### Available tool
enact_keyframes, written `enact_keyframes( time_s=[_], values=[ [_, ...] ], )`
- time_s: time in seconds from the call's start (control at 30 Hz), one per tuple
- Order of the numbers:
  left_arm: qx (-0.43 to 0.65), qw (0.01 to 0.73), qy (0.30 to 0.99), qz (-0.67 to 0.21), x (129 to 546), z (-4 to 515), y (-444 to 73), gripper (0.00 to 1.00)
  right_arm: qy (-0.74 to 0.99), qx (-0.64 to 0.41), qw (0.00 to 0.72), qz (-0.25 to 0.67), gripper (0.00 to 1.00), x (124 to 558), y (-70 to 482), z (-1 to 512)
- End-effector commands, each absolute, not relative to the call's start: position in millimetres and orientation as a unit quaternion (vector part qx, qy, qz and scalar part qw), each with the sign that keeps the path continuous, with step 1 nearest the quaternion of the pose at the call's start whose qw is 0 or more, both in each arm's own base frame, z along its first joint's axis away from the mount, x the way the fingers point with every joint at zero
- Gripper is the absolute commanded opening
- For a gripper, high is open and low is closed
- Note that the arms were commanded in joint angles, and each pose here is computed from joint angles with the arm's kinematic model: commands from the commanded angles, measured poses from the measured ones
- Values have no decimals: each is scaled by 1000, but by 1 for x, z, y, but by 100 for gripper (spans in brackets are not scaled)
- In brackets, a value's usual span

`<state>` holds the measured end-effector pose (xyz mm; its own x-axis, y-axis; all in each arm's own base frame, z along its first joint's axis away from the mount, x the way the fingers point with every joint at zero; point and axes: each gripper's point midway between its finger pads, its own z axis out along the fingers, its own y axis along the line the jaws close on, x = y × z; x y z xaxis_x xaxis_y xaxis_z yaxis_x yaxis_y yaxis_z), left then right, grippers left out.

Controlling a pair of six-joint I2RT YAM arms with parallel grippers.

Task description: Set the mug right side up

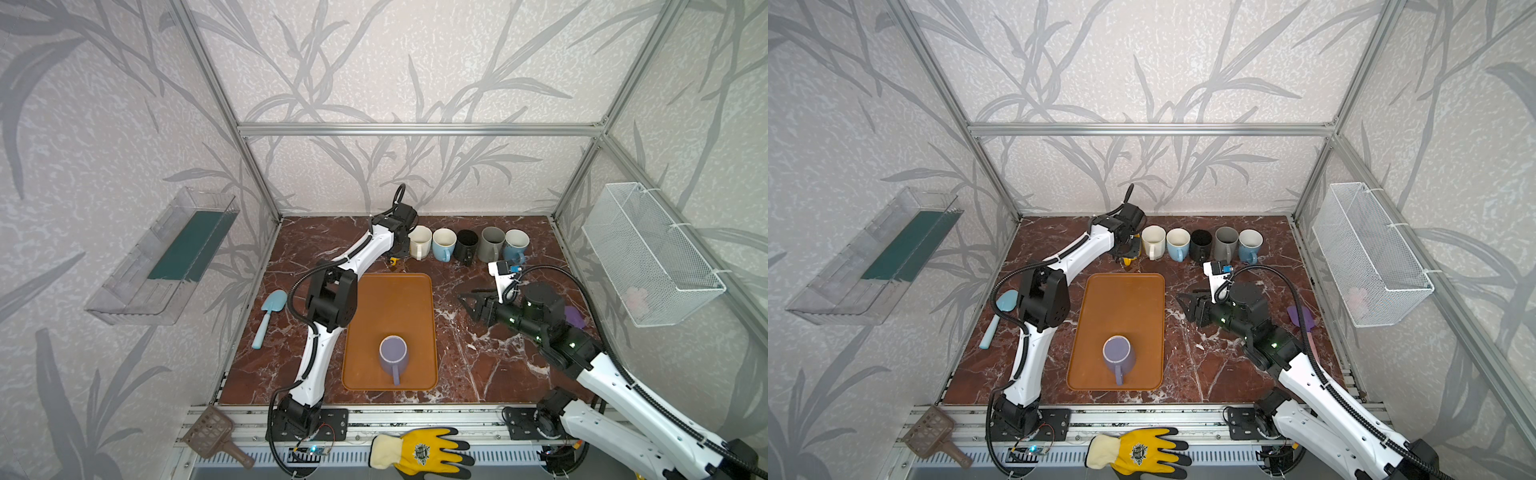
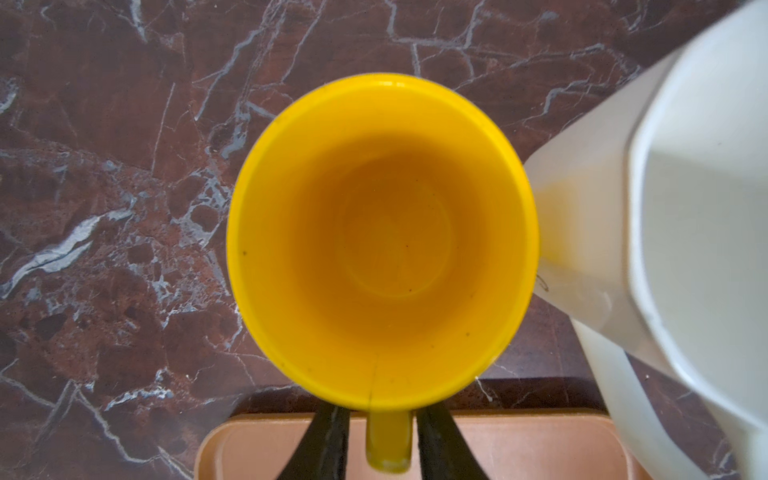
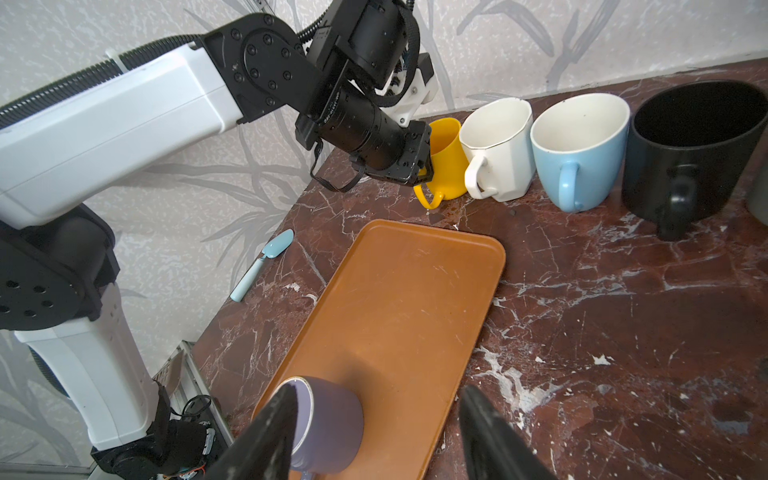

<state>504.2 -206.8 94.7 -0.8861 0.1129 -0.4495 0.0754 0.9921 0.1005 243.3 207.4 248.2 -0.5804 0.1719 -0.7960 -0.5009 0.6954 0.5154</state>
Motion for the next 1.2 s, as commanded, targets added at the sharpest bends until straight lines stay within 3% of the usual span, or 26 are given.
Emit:
enact_keyframes(
  time_s=[0.0,0.37,0.73,1.17],
  values=[
    [42,248,967,46,501,121,-203,32,808,-106,449,367,63,246,206,249],
    [33,281,959,24,489,158,-199,36,816,-118,414,386,73,242,218,237],
    [14,326,945,-8,455,202,-182,36,836,-144,382,368,75,226,235,209],
    [-26,364,930,-40,398,227,-153,36,861,-219,297,351,76,179,296,155]
  ],
)
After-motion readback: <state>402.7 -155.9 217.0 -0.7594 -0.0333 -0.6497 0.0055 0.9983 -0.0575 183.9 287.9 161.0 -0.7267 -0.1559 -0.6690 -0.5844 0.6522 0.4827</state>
